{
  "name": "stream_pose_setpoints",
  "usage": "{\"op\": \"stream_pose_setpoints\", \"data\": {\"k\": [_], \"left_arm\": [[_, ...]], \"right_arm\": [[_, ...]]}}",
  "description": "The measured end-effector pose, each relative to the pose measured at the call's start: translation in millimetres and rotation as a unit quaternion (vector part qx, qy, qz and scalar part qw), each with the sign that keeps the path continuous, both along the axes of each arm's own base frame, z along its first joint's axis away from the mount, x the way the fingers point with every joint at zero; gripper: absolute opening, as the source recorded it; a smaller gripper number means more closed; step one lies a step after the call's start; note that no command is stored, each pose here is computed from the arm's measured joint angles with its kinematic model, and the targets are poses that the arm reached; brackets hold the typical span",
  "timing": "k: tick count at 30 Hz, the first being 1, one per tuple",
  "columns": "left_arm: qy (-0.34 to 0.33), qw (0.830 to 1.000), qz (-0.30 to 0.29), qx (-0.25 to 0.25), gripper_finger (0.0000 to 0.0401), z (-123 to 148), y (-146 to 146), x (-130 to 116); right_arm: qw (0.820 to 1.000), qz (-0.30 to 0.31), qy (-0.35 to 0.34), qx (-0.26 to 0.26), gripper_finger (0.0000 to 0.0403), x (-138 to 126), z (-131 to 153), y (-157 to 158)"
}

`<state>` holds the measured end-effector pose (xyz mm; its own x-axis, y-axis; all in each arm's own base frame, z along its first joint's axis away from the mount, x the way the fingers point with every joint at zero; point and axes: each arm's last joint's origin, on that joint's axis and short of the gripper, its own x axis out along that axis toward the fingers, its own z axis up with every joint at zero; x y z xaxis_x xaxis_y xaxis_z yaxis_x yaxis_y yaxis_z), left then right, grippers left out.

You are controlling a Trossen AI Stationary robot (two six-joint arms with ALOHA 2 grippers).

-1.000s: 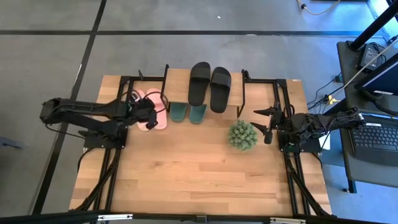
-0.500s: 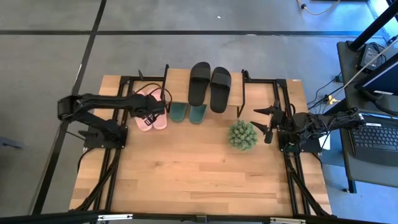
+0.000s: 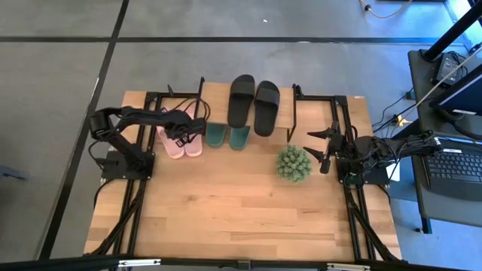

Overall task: Pick and place slides into the shelf
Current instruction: Put the left pink slide under the shelf

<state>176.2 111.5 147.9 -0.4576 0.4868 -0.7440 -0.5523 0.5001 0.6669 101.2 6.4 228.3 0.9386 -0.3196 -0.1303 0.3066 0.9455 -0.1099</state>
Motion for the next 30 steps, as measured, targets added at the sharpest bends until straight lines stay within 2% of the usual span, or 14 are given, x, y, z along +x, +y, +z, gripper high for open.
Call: {"op": "stream_pose_setpoints", "data": {"k": [3,30], "left_arm": [[0.013,1.000,0.001,-0.006,0.0160,-5.0,4.2,-0.5],[-0.002,1.000,-0.015,-0.006,0.0160,-7.4,-1.3,6.6]], "right_arm": [[1.000,0.000,0.000,0.000,0.0272,0.0,0.0,0.0],[1.000,-0.001,0.009,-0.001,0.0272,-0.3,-1.7,-0.1]]}}
